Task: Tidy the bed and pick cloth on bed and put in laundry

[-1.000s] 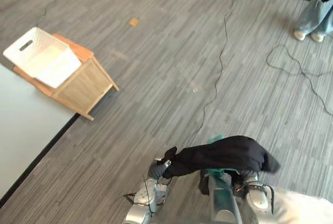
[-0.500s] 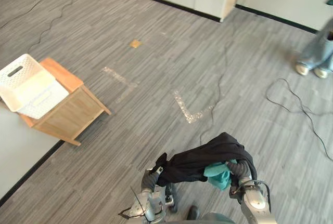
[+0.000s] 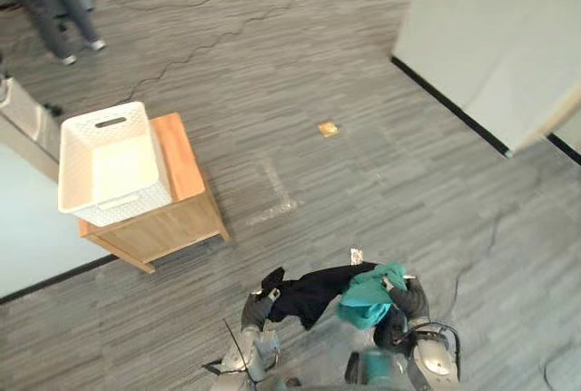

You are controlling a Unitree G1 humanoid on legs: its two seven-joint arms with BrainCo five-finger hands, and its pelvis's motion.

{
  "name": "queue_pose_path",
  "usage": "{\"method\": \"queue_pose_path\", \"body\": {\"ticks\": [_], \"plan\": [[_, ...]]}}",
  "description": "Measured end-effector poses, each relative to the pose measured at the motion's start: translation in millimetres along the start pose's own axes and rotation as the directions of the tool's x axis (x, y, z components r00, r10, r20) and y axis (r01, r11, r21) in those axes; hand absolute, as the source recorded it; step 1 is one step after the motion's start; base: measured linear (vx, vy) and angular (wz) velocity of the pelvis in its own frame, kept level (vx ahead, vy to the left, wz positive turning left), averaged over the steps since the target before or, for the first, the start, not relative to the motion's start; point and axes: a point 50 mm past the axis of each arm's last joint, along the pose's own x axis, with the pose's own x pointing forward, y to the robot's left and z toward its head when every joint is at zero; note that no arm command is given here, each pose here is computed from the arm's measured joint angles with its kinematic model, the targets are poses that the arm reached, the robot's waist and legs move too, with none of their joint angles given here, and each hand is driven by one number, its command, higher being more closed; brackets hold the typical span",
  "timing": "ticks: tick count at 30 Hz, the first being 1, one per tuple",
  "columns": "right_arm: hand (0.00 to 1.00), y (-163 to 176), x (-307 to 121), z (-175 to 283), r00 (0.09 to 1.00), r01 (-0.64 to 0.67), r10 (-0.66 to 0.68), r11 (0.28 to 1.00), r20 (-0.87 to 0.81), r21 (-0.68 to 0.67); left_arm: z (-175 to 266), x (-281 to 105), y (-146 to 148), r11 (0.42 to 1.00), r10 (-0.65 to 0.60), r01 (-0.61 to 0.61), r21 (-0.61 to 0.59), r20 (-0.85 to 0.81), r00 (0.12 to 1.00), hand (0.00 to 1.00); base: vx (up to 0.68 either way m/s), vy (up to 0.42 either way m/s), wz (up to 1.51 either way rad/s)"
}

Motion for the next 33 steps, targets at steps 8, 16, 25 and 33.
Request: {"method": "queue_pose_path", "body": {"ticks": [8, 16, 25, 33], "plan": [[1.0, 16, 6, 23, 0.987, -0.126, 0.129, 0.991, 0.095, -0.035, -31, -17, 4, 0.996, 0.061, -0.067, -0.05, -0.101, 0.993, 1.0, 0.78, -0.469, 0.84], [1.0, 21, 12, 33, 0.979, -0.141, 0.143, 0.99, 0.147, -0.028, -14, -14, 6, 0.993, 0.074, -0.077, -0.088, -0.03, 0.997, 1.0, 0.58, -0.277, 0.33], [1.0, 8, 21, 33, 0.989, -0.031, 0.032, 0.999, 0.142, -0.007, -17, -27, 21, 0.987, 0.126, -0.128, -0.099, -0.03, 0.992, 1.0, 0.49, 0.046, 1.39], [1.0, -10, 31, 58, 0.962, 0.093, -0.091, 0.996, 0.257, 0.005, 46, -28, 29, 0.996, 0.09, -0.087, -0.024, 0.221, 0.971, 1.0, 0.48, -0.144, 1.46]]}}
